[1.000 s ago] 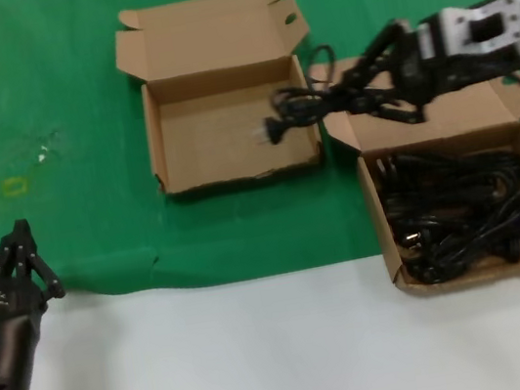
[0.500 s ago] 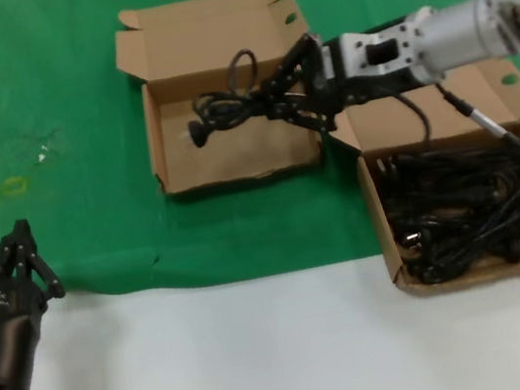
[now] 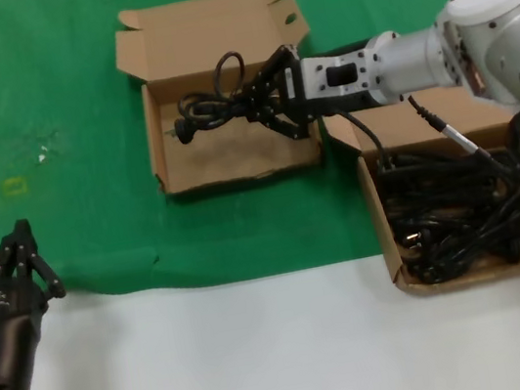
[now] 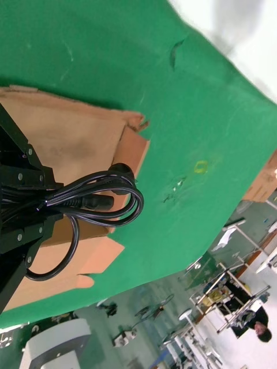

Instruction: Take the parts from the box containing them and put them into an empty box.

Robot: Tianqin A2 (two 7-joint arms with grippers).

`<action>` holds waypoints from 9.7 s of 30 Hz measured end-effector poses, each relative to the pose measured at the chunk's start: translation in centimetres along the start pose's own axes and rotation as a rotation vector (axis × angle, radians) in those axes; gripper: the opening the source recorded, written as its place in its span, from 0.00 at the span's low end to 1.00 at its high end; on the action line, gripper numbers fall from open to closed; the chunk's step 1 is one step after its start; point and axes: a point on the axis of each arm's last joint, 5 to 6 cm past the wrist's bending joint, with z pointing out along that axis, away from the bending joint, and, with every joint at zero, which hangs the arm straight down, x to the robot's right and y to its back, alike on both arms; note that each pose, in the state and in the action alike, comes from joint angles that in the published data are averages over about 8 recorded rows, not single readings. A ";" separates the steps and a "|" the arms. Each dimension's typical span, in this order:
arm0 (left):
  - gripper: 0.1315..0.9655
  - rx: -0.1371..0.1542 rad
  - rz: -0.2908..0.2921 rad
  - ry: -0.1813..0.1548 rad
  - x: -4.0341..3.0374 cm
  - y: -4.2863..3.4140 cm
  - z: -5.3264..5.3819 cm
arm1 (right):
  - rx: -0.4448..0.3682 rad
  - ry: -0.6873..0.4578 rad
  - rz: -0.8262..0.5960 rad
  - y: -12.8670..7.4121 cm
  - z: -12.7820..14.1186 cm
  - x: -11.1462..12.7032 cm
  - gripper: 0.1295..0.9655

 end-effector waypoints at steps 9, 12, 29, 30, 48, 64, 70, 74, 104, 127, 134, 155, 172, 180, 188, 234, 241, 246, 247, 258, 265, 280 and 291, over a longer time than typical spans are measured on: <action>0.01 0.000 0.000 0.000 0.00 0.00 0.0 | -0.040 0.046 -0.006 -0.3 1.2 -1.0 0.10; 0.01 0.000 0.000 0.000 0.00 0.00 0.0 | -0.043 0.056 -0.009 -0.5 1.6 -1.3 0.10; 0.01 0.000 0.000 0.000 0.00 0.00 0.0 | -0.032 0.080 -0.016 -1.3 2.8 -2.4 0.10; 0.01 0.000 0.000 0.000 0.00 0.00 0.0 | -0.033 0.081 -0.016 -1.2 2.8 -2.4 0.11; 0.01 0.000 0.000 0.000 0.00 0.00 0.0 | -0.039 0.092 -0.020 -1.0 2.8 -2.7 0.28; 0.01 0.000 0.000 0.000 0.00 0.00 0.0 | -0.017 0.147 0.025 0.6 1.0 -1.8 0.66; 0.01 0.000 0.000 0.000 0.00 0.00 0.0 | -0.003 0.169 0.064 1.8 -0.1 -1.7 0.79; 0.01 0.000 0.000 0.000 0.00 0.00 0.0 | 0.005 0.184 0.085 2.5 -0.7 -1.7 0.87; 0.20 0.000 0.000 0.000 0.00 0.00 0.0 | -0.068 0.322 0.348 4.9 -0.9 -8.3 1.00; 0.83 0.000 0.000 0.000 0.00 0.00 0.0 | -0.128 0.535 0.684 5.3 -4.5 -17.2 1.00; 0.89 0.000 0.000 0.000 0.00 0.00 0.0 | -0.132 0.604 0.781 4.8 -6.3 -19.7 1.00; 1.00 0.000 0.000 0.000 0.00 0.00 0.0 | -0.093 0.812 1.057 1.1 -13.1 -25.7 1.00; 1.00 0.000 0.000 0.000 0.00 0.00 0.0 | -0.073 0.857 1.116 -0.1 -14.8 -26.7 1.00; 1.00 0.000 0.000 0.000 0.00 0.00 0.0 | -0.073 0.857 1.116 -0.1 -14.8 -26.7 1.00; 1.00 0.000 0.000 0.000 0.00 0.00 0.0 | -0.073 0.857 1.116 -0.1 -14.8 -26.7 1.00; 1.00 0.000 0.000 0.000 0.00 0.00 0.0 | -0.073 0.857 1.116 -0.1 -14.8 -26.7 1.00; 1.00 0.000 0.000 0.000 0.00 0.00 0.0 | -0.073 0.857 1.116 -0.1 -14.8 -26.7 1.00; 1.00 0.000 0.000 0.000 0.00 0.00 0.0 | -0.073 0.857 1.116 -0.1 -14.8 -26.7 1.00; 1.00 0.000 0.000 0.000 0.00 0.00 0.0 | -0.073 0.857 1.116 -0.1 -14.8 -26.7 1.00; 1.00 0.000 0.000 0.000 0.00 0.00 0.0 | -0.073 0.857 1.116 -0.1 -14.8 -26.7 1.00; 1.00 0.000 0.000 0.000 0.00 0.00 0.0 | -0.073 0.857 1.116 -0.1 -14.8 -26.7 1.00; 1.00 0.000 0.000 0.000 0.00 0.00 0.0 | -0.073 0.857 1.116 -0.1 -14.8 -26.7 1.00; 1.00 0.000 0.000 0.000 0.00 0.00 0.0 | -0.073 0.857 1.116 -0.1 -14.8 -26.7 1.00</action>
